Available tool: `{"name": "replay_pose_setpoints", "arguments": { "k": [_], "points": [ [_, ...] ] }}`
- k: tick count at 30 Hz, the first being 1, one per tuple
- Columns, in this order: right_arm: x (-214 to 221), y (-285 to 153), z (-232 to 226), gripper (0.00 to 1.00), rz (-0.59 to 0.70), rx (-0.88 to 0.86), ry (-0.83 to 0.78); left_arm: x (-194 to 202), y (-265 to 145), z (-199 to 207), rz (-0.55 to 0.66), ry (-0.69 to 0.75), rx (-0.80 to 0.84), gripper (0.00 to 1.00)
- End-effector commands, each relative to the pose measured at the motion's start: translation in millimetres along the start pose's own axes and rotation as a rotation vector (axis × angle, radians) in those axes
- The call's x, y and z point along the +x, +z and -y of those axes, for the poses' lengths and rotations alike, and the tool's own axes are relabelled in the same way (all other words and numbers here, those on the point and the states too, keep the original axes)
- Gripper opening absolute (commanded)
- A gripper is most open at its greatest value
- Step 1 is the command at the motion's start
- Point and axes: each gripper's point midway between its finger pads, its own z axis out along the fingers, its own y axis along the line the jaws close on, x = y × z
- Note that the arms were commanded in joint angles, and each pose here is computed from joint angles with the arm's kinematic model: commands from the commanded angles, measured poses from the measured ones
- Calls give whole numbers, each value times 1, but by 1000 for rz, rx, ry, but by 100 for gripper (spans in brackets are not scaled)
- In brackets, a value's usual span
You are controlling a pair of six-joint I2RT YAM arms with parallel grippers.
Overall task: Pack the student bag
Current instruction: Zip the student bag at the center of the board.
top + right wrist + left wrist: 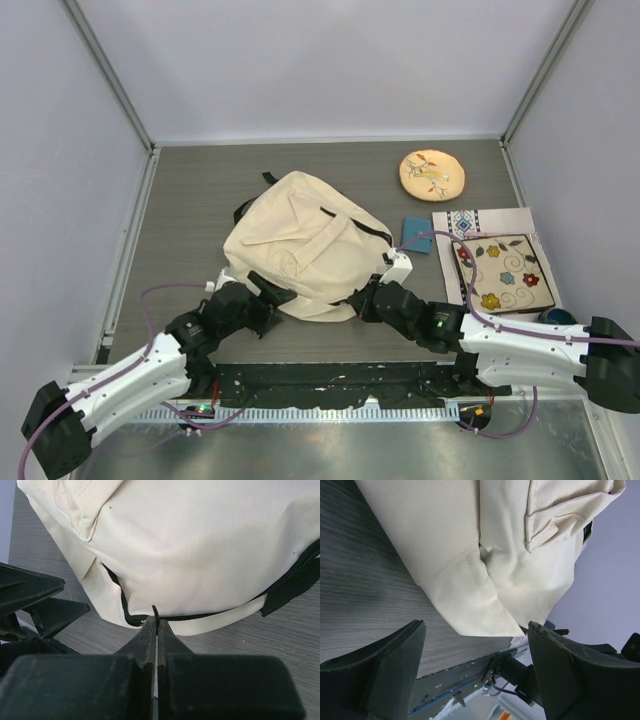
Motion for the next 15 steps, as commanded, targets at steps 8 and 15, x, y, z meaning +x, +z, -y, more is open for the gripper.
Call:
{"name": "replay_pose_setpoints", "arguments": {
  "k": [8,15],
  "points": [
    [-19,2,-17,1,63,-34,10,51,5,76,-225,-125,144,88],
    [-18,1,-19,1,58,-50,12,55,24,81,-215,-154,166,86]
  ]
}}
